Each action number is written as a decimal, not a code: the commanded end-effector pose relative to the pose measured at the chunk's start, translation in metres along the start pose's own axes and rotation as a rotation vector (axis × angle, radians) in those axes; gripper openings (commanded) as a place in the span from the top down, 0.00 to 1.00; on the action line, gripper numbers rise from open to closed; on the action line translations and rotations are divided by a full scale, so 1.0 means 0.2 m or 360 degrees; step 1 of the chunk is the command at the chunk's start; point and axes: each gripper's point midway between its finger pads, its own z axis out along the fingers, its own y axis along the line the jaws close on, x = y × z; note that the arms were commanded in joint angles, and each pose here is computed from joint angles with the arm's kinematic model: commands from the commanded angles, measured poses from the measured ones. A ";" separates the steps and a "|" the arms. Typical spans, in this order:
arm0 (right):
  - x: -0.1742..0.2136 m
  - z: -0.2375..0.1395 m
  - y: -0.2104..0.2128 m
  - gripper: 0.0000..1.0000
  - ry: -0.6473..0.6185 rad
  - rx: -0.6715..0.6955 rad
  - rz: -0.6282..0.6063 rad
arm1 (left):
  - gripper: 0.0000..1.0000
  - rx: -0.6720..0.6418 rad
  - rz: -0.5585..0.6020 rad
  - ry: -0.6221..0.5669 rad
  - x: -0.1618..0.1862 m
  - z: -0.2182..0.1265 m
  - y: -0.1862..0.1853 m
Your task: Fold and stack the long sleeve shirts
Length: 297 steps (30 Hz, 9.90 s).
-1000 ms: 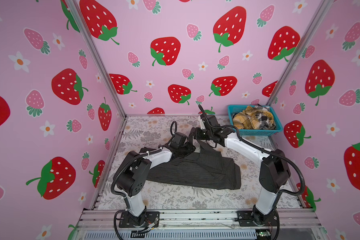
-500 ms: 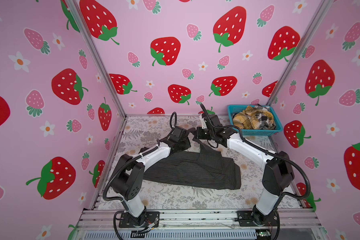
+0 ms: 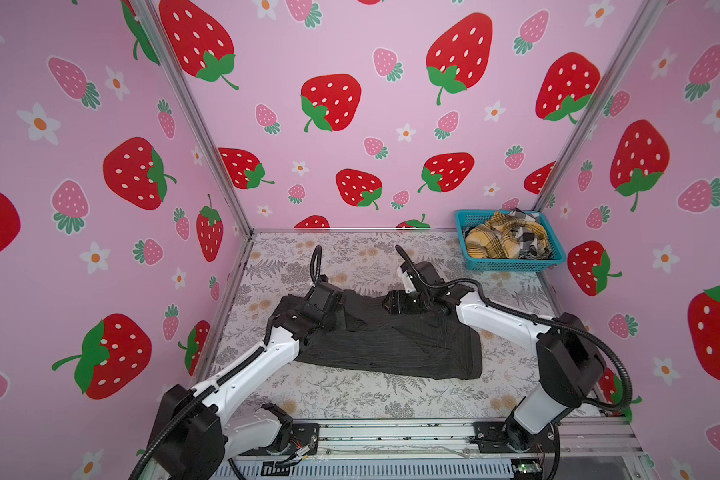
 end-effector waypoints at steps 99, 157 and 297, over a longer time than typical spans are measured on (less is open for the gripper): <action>0.07 -0.37 -0.65 0.27 -0.0136 0.0290 0.0456 | 1.00 0.0604 -0.1466 0.0185 -0.45 -0.02 0.20; -0.16 -0.26 -0.84 1.00 -0.0383 -0.0176 0.1195 | 1.00 0.0366 -0.1332 0.0252 -0.66 0.00 0.37; -0.25 0.02 -0.49 0.61 0.0155 0.0484 -0.0048 | 0.69 0.0509 -0.0494 0.0861 0.31 0.11 -0.44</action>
